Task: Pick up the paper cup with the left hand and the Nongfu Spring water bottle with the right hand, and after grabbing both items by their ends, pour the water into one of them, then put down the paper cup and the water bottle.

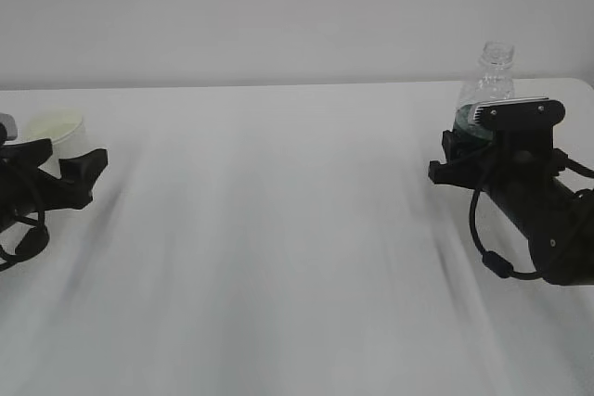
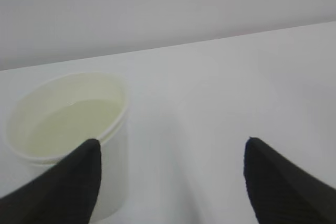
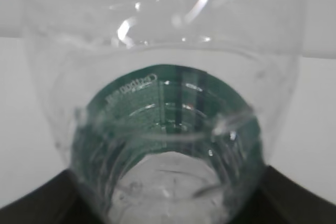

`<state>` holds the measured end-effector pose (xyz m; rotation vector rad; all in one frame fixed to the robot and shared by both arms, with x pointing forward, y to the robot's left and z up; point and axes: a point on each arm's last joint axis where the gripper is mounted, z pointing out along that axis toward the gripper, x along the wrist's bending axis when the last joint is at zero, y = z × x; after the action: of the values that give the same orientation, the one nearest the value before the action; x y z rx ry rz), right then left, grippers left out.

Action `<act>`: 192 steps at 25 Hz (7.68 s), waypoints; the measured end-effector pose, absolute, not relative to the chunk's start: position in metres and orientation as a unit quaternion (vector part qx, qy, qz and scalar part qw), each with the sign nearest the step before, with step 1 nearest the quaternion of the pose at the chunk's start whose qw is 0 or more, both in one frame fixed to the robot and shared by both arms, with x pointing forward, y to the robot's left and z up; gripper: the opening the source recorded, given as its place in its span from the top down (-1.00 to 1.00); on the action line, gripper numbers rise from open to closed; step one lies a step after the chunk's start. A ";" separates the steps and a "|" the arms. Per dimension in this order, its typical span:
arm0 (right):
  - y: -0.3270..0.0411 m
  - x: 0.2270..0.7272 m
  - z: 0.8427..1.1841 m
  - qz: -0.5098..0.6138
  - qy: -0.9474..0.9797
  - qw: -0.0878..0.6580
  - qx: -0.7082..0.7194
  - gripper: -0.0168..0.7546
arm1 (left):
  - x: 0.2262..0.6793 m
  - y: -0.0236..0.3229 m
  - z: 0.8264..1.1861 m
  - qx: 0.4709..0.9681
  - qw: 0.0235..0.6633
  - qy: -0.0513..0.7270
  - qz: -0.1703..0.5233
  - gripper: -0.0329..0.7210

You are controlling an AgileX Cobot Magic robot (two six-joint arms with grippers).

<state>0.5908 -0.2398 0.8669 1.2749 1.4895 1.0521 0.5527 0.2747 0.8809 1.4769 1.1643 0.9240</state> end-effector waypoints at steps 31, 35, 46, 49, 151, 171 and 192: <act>-0.237 0.608 0.833 0.404 0.619 0.444 0.507 -0.20 | 0.544 0.226 0.881 0.650 0.529 0.428 0.339 -0.66; -0.236 0.609 0.833 0.406 0.618 0.448 0.502 -0.28 | 0.544 0.226 0.881 0.650 0.529 0.428 0.339 -0.66; -0.241 0.598 0.830 0.393 0.614 0.449 0.517 -0.60 | 0.544 0.226 0.881 0.650 0.529 0.428 0.339 -0.66; -0.243 0.592 0.839 0.395 0.611 0.451 0.517 -0.60 | 0.544 0.226 0.881 0.650 0.529 0.428 0.339 -0.65; -0.267 0.415 1.063 0.484 0.590 0.432 0.480 -0.58 | 0.362 0.280 1.160 0.527 0.549 0.395 0.514 -0.59; -0.269 0.358 1.073 0.429 0.681 0.379 0.457 -0.58 | 0.270 0.295 1.159 0.581 0.504 0.423 0.479 -0.56; -0.298 0.288 1.070 0.335 0.691 0.371 0.523 -0.39 | 0.249 0.296 1.129 0.657 0.438 0.477 0.385 -0.54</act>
<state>0.2881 -0.2977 1.0700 1.3415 1.7712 0.8582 0.2485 0.2955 1.1290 1.6339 1.1848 0.9580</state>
